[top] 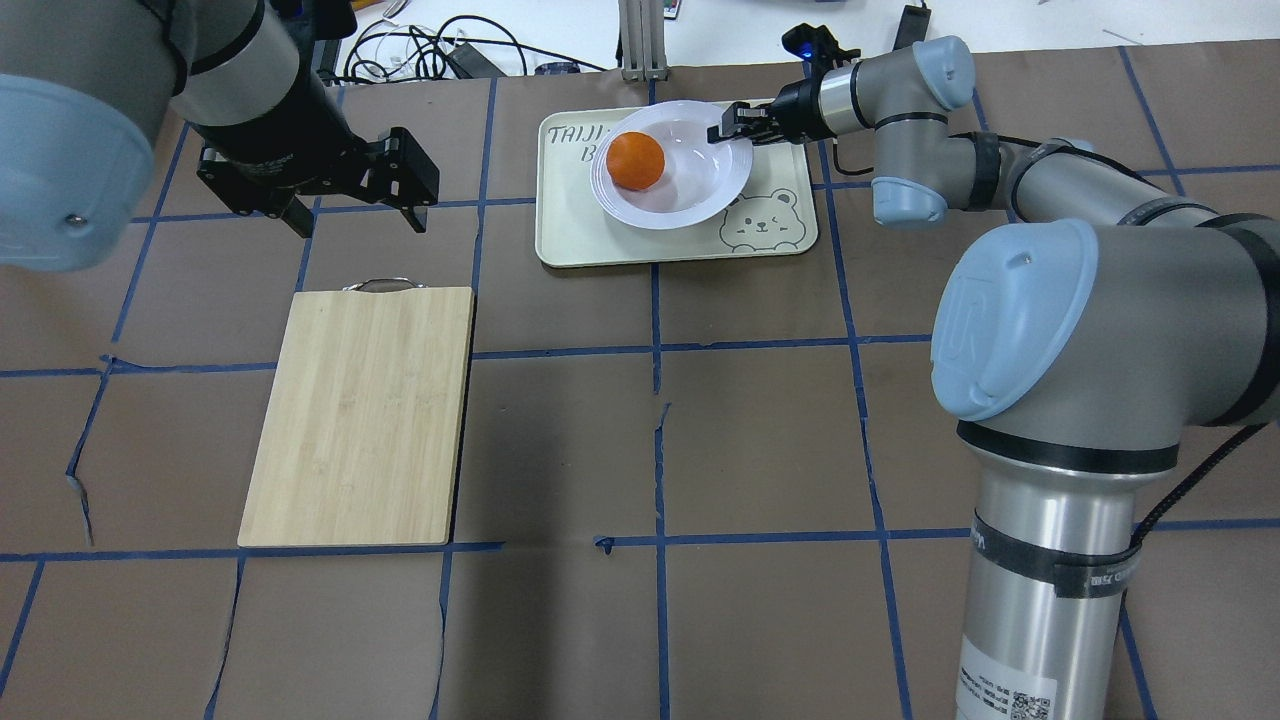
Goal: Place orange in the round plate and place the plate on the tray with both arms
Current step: 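Carry the plate with the right gripper onto the bear tray and lower it, then open the right gripper and pull it back from the plate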
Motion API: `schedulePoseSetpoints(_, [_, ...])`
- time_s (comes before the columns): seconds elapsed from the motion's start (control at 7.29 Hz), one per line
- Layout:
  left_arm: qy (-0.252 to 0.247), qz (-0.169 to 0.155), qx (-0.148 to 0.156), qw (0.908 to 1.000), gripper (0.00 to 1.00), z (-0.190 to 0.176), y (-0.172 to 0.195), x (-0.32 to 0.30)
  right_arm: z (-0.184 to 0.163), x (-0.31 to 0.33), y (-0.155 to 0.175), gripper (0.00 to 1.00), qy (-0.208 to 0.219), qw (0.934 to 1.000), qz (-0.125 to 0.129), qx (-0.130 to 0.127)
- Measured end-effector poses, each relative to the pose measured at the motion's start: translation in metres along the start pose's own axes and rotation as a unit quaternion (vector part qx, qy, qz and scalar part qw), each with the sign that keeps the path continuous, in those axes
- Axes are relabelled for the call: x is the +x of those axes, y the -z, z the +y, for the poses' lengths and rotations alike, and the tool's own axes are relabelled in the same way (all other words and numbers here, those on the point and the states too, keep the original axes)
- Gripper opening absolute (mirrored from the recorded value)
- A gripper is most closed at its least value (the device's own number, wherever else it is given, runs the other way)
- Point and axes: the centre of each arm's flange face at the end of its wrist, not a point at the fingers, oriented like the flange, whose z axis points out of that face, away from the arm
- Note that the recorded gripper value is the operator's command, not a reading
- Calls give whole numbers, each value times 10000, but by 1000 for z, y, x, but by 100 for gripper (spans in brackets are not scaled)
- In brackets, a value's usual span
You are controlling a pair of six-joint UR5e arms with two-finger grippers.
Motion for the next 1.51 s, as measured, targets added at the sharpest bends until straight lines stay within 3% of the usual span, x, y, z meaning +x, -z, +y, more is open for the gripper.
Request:
schedulePoseSetpoints(0.14, [0,1,0,10000,100,0,0,0,3,3,-4,46,-29,10000,-37,-25])
schedulePoseSetpoints(0.27, [1,1,0,10000,100,0,0,0,5,6,-7,99,-50,10000,-60,-44])
schedulePoseSetpoints(0.69, [7,0,-2,10000,100,0,0,-1,-6,-6,7,100,22,9999,88,43])
schedulePoseSetpoints(0.82, [7,0,-5,10000,100,0,-1,-1,-15,-13,18,100,111,9993,333,106])
schedulePoseSetpoints(1.1, [7,3,-12,10000,100,0,-1,-1,-35,-36,54,100,260,9936,1083,180])
schedulePoseSetpoints(1.37, [7,-2,-16,10000,100,0,-2,-1,-45,-68,96,100,-82,9853,1685,-273])
schedulePoseSetpoints(1.51, [10,-6,-15,10000,100,0,-2,-1,-44,-90,120,100,-318,9768,2020,-643])
